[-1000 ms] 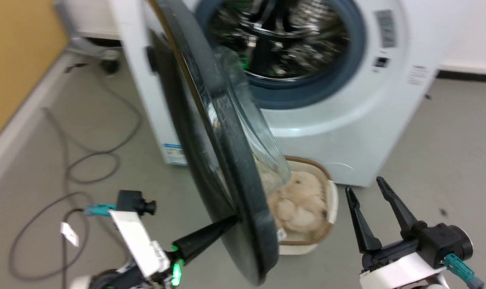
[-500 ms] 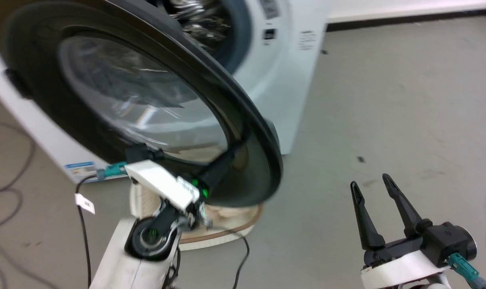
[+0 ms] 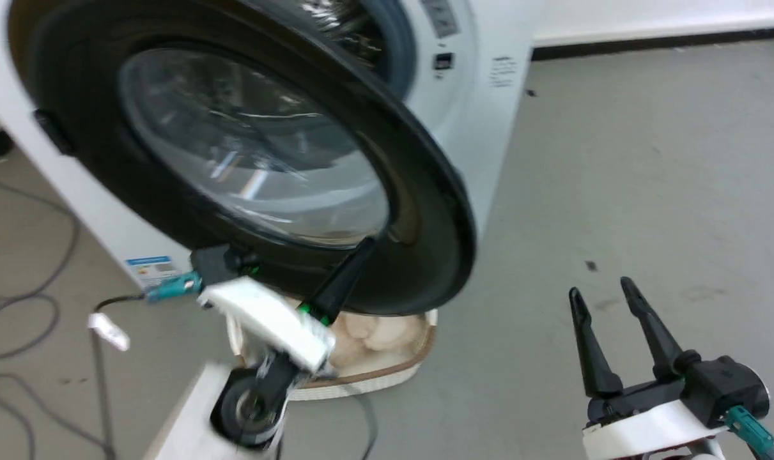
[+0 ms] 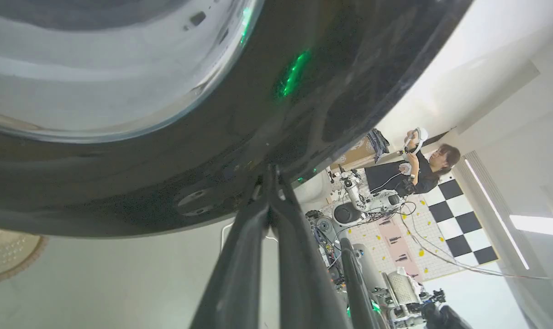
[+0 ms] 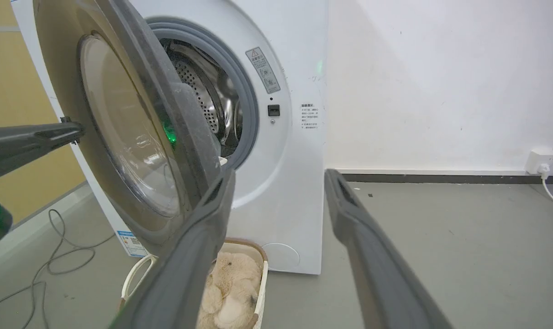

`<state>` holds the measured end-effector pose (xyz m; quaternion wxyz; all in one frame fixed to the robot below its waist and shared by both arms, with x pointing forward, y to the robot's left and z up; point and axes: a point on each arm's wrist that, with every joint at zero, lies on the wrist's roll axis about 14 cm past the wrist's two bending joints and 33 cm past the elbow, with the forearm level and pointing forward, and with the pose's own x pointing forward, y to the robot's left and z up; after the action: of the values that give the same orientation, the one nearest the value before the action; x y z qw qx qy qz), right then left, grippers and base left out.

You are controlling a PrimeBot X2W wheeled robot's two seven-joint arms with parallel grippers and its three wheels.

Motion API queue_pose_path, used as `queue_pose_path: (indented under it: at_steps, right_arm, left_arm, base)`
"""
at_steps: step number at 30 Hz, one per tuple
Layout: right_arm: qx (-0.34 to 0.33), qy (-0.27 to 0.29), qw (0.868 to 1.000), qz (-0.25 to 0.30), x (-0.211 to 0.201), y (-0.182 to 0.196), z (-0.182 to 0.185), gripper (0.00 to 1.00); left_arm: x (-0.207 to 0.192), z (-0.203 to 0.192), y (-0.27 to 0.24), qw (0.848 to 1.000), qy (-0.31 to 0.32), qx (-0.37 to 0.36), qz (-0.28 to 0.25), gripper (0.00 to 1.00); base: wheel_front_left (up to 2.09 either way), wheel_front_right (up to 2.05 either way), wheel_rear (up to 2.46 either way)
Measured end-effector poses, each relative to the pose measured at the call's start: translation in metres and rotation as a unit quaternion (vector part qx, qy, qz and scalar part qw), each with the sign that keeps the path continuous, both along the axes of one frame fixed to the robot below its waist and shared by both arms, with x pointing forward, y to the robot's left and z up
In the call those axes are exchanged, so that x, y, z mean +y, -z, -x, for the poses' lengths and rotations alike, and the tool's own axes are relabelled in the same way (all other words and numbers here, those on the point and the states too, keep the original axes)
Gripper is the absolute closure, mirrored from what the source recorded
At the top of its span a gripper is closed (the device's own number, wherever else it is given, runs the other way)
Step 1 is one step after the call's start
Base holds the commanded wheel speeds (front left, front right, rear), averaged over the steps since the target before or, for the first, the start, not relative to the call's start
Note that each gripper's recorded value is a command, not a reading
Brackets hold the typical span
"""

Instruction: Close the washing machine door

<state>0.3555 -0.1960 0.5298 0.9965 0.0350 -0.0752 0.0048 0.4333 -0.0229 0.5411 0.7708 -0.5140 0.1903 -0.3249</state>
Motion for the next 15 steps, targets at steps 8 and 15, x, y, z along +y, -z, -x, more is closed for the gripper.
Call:
queue_pose_path:
  at_steps: [8,15]
  right_arm:
    - [-0.016,-0.06,0.998,0.001,0.038,-0.008,-0.013,0.0]
    - [-0.025,-0.133,0.991,0.005,0.082,-0.014,-0.019,0.0]
  left_arm:
    - [0.098,0.021,0.001,0.935,-0.134,-0.222,-0.243,1.0]
    - [0.18,0.031,-0.015,0.816,-0.276,-0.292,-0.414,1.0]
  base:
    - [0.0,0.0,0.0]
    - [0.0,0.0,0.0]
